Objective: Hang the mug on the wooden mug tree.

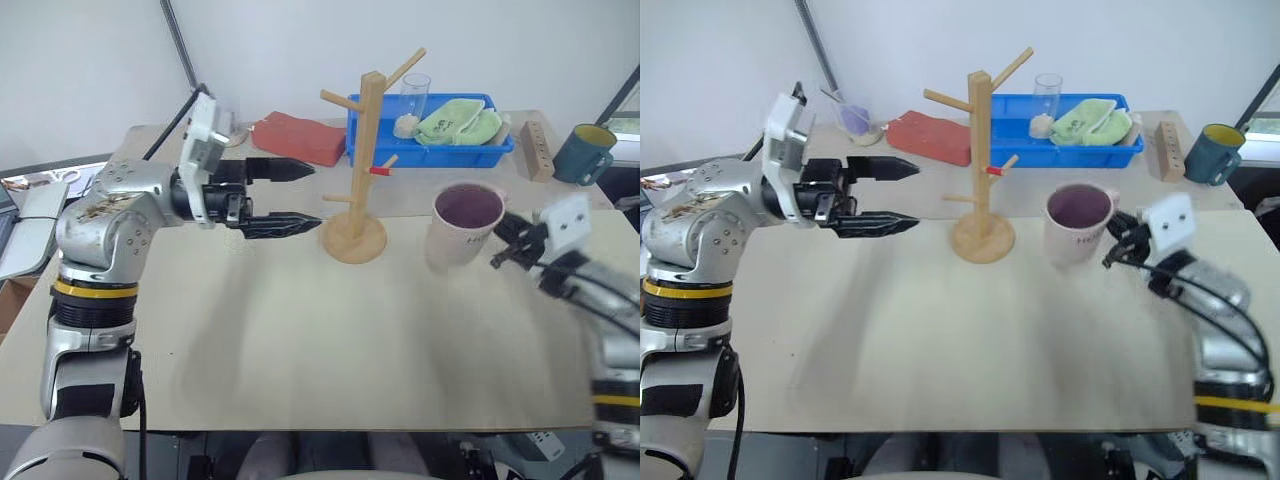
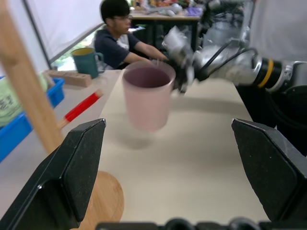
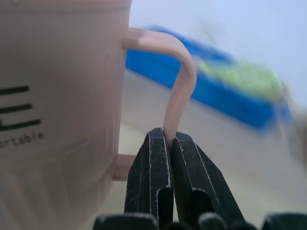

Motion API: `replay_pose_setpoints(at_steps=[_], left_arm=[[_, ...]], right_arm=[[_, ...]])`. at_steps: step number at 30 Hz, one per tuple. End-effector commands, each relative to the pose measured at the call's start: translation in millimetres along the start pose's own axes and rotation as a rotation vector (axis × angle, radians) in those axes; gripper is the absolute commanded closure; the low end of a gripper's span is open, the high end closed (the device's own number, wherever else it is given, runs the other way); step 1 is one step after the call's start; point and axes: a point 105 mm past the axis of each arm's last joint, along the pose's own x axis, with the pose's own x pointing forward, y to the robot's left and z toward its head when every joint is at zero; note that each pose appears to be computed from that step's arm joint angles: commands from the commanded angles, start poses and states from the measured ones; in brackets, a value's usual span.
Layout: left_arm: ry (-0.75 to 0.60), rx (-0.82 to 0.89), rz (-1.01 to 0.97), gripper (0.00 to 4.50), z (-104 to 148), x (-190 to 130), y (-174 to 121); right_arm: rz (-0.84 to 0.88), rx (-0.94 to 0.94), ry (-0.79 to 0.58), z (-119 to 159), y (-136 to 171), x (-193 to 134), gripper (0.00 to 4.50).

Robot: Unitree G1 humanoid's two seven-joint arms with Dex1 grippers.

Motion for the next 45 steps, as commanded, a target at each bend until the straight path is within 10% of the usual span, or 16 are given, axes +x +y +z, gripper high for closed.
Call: replay_pose_setpoints(at_steps=[1,45], left_arm=[[-0.083,-0.001,0.048,0.00,23.0,-11.0,3.0],[-0.048,-0.009,0.088,0.00,20.2,-20.2,-12.2]], right_arm=[[0.171,-0.025,-0.049,31.7,23.1,13.4,4.47],[0.328,-0.056,-0.083,58.1,38.2,82.6,4.47]])
